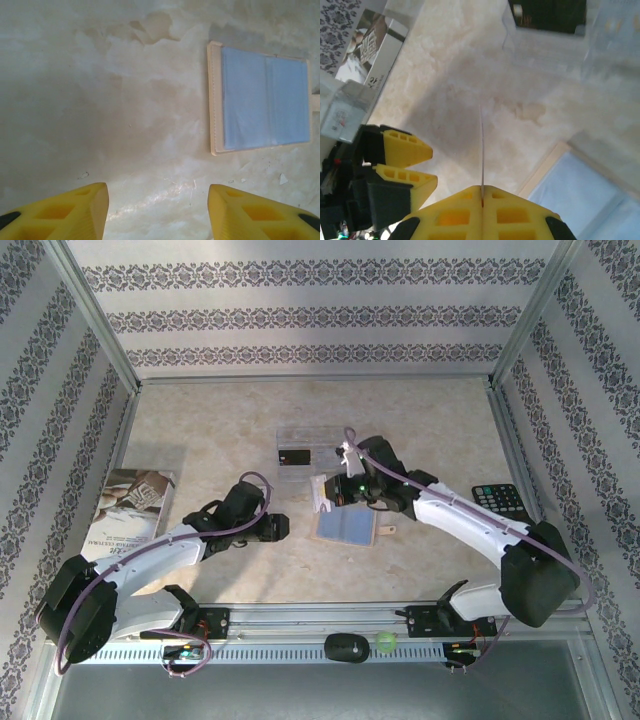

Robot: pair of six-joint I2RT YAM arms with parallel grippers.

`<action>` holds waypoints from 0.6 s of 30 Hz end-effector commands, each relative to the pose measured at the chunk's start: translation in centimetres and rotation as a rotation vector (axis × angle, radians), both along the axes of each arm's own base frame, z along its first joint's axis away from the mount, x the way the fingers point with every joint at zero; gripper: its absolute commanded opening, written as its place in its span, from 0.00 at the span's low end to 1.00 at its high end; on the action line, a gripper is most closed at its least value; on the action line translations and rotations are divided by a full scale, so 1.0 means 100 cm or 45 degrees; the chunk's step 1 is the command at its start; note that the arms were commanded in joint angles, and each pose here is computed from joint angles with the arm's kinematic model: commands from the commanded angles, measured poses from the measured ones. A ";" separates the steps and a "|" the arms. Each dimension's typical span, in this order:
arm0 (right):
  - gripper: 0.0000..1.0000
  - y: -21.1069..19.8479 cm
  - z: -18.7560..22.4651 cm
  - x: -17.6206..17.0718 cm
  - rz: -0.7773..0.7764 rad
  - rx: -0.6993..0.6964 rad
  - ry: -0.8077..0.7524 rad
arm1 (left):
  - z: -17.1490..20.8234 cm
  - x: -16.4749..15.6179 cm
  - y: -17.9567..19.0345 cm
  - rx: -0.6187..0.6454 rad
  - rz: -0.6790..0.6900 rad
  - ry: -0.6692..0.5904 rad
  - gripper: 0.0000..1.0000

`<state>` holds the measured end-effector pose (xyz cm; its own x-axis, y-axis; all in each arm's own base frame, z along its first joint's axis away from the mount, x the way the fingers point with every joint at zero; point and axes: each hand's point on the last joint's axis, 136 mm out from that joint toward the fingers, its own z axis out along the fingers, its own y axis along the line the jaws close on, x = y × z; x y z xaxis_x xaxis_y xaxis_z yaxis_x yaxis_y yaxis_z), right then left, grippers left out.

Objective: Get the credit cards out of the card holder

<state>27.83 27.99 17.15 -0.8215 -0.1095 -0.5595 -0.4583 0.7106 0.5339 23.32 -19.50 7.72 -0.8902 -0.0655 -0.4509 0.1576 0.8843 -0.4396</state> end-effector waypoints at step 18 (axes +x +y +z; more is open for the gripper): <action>0.00 -0.014 0.017 0.108 0.884 -0.955 -0.514 | 0.031 0.008 0.035 0.050 0.120 0.024 0.61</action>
<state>38.95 28.22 19.35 -0.3156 -0.8055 -0.5017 -0.8820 0.4439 -0.1579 24.28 -16.68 9.83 -0.8840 -0.1392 -0.4464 0.0713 0.9034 -0.4229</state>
